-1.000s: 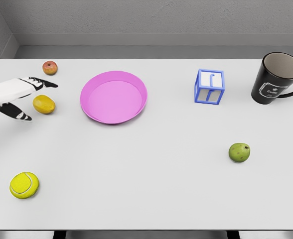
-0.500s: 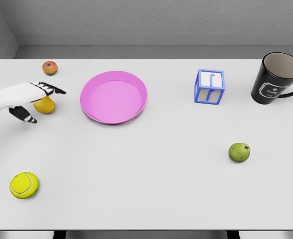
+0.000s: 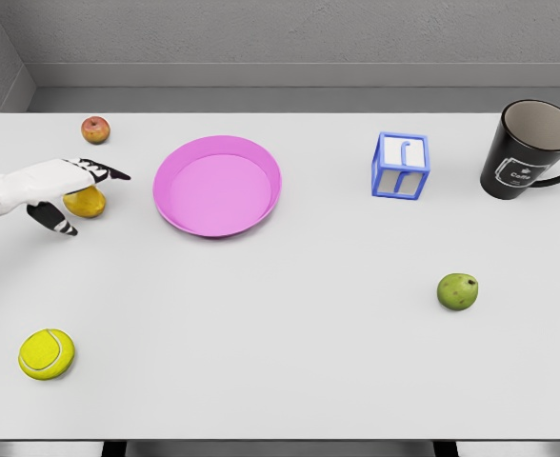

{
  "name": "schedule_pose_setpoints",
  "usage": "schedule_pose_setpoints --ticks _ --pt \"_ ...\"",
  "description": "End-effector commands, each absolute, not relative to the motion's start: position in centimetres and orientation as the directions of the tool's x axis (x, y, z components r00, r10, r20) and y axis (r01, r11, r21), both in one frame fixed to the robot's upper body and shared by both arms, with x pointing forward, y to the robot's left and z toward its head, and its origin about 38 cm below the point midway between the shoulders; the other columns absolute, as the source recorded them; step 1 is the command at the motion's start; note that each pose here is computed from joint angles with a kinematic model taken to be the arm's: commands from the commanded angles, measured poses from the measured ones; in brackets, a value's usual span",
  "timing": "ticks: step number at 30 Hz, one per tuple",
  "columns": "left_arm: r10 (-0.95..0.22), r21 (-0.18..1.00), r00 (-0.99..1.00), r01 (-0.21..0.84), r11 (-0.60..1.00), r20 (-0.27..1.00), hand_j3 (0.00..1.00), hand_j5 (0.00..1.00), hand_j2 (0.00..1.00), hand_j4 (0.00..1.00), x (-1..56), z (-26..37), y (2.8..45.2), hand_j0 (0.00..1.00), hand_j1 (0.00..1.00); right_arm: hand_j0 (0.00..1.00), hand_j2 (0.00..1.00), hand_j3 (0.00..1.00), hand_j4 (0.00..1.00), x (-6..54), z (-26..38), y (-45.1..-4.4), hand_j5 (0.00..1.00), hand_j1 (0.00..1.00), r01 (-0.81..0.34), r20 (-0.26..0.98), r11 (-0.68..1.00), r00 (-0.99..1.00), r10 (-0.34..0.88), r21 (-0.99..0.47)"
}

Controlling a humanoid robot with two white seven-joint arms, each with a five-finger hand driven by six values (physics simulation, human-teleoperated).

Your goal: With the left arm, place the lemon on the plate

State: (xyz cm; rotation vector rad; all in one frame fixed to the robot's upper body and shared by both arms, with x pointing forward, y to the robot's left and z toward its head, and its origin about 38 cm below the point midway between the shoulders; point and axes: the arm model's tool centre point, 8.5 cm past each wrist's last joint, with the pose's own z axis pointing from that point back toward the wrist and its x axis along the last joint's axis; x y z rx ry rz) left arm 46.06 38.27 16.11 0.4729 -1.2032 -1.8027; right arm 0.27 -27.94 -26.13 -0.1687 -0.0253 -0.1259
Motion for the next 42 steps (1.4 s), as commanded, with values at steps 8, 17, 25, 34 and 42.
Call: schedule_pose_setpoints --ticks 8,17,25,34,42 --pt "-0.849 0.871 -0.501 0.478 -0.112 0.166 1.00 1.00 1.00 1.00 46.4 15.9 39.2 1.00 1.00 1.00 1.00 1.00 1.00 0.3 -26.1 -27.9 1.00 1.00 0.127 0.035 0.978 0.992 -0.123 -0.166" --pt "-0.857 0.871 -0.500 0.469 -0.148 0.124 0.88 0.88 0.88 0.88 46.7 16.2 39.3 0.88 0.88 1.00 1.00 1.00 1.00 0.3 -26.1 -27.9 1.00 1.00 0.127 0.035 0.978 0.992 -0.123 -0.166" --pt "-0.857 0.863 -0.500 0.481 -0.156 0.123 0.81 0.81 0.81 0.81 46.8 15.3 38.7 0.81 0.81 1.00 1.00 1.00 1.00 0.3 -26.1 -27.9 1.00 1.00 0.127 0.035 0.978 0.992 -0.123 -0.166" --pt "-0.857 0.859 -0.500 0.486 -0.160 0.123 0.70 0.70 0.70 0.70 46.8 15.2 38.8 0.70 0.70 1.00 1.00 1.00 1.00 0.3 -26.1 -27.9 1.00 1.00 0.127 0.035 0.978 0.992 -0.123 -0.166" --pt "-0.853 0.859 -0.506 0.487 -0.159 0.129 0.58 0.58 0.58 0.58 46.8 14.9 38.3 0.58 0.58 1.00 1.00 1.00 1.00 0.3 -26.1 -27.9 1.00 1.00 0.127 0.035 0.978 0.992 -0.123 -0.166"
